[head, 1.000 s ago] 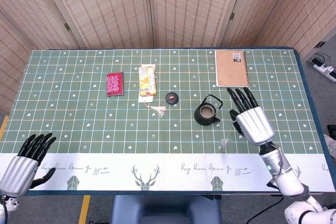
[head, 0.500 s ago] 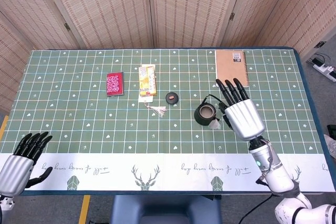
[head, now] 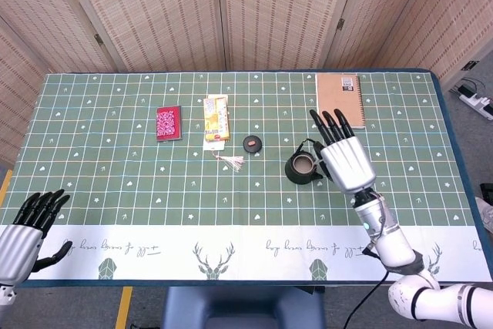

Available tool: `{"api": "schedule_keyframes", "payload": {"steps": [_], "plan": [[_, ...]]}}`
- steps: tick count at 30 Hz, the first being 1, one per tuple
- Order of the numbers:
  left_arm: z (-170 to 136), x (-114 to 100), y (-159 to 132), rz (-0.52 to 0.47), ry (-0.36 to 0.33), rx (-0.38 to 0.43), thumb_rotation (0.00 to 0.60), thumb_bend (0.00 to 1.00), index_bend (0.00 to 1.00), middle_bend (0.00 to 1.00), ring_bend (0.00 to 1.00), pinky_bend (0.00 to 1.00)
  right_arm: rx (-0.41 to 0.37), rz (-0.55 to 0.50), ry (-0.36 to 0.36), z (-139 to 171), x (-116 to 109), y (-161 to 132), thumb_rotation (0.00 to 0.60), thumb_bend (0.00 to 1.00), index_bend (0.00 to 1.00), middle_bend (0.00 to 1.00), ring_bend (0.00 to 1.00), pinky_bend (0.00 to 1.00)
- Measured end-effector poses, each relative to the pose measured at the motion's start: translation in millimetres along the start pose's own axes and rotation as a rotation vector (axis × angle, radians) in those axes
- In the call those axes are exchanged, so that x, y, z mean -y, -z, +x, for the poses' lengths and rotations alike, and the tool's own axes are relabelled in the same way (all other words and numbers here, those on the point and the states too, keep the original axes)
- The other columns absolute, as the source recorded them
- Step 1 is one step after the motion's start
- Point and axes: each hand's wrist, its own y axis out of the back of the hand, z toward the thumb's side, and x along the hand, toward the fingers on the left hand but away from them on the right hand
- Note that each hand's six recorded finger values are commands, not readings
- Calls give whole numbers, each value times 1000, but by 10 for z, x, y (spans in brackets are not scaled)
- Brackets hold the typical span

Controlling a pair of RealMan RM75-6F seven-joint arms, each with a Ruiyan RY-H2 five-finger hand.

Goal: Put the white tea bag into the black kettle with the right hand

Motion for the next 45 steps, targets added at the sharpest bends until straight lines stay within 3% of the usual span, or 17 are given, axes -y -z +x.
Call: {"api": "schedule_keyframes", "payload": {"steps": [13,45], "plan": [[2,-12,30,-6,1,-6,600,281,0,0,36,33,4,5,-36,-154,194,-57,600,397,578,0,0,0],[25,-25,43,-10,-4,-19,600,281,0,0,37,33,21,4,-65,-391,281,-125,600,397,581,0,0,0]]}}
